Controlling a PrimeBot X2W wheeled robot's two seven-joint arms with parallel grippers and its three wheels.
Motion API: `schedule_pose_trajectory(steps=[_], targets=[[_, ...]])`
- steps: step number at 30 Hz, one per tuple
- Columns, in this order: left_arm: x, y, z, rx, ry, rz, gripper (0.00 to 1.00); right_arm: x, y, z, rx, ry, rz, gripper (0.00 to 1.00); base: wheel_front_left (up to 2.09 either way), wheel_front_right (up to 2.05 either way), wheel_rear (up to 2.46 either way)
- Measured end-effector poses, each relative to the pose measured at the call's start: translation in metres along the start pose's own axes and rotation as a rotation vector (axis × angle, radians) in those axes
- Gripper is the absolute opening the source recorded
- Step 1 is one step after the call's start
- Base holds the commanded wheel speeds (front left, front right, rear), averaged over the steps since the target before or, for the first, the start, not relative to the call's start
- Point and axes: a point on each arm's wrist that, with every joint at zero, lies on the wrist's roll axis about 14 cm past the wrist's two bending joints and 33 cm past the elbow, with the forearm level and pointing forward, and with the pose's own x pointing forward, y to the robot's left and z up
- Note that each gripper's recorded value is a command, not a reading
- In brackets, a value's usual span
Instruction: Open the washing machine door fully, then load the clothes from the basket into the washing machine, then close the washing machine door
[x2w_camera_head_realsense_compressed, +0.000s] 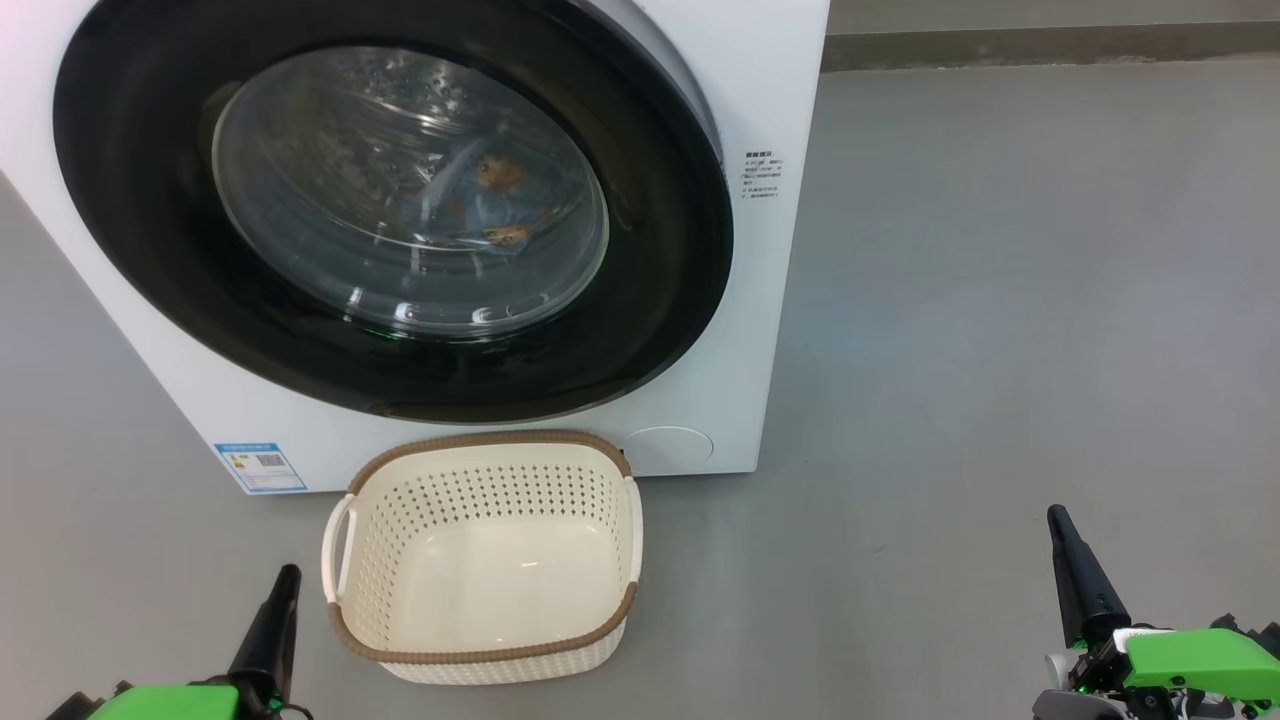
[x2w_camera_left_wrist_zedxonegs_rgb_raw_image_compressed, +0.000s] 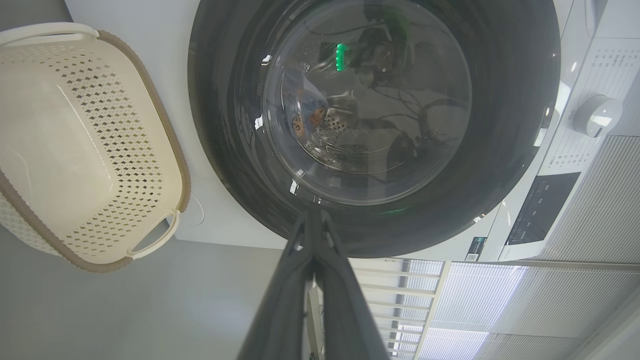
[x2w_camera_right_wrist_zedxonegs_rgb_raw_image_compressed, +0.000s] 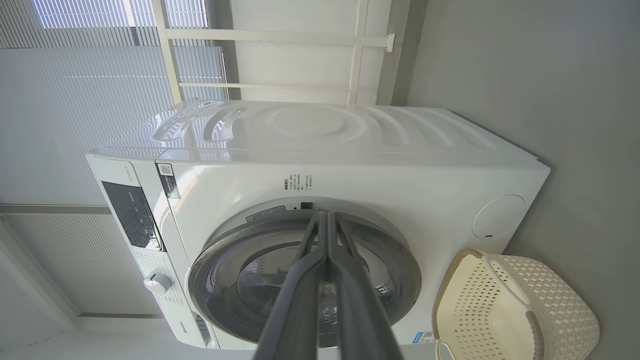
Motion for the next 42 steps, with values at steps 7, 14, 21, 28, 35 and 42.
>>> schedule_pose_trajectory(steps=[7,14,21,28,35,42], targets=[[0.0,0.0,0.0001,0.0,0.0,0.0,0.0,0.0,0.0,0.0,0.0,0.0,0.0,0.0,0.0,0.0,0.0],[0.0,-0.0001,0.0002,-0.001,-0.001,0.0,0.0,0.0,0.0001,0.0,0.0,0.0,0.0,0.0,0.0,0.0,0.0],[0.0,0.0,0.0,-0.002,-0.001,0.0,0.0,0.0,0.0,0.0,0.0,0.0,0.0,0.0,0.0,0.0,0.0],[0.0,0.0,-0.0003,-0.003,-0.001,0.0,0.0,0.0,0.0001,0.0,0.0,0.0,0.0,0.0,0.0,0.0,0.0],[0.0,0.0,-0.0001,-0.003,-0.002,0.0,0.0,0.0,0.0001,0.0,0.0,0.0,0.0,0.0,0.0,0.0,0.0],[0.0,0.0,0.0,-0.003,-0.002,0.0,0.0,0.0,0.0001,0.0,0.0,0.0,0.0,0.0,0.0,0.0,0.0]])
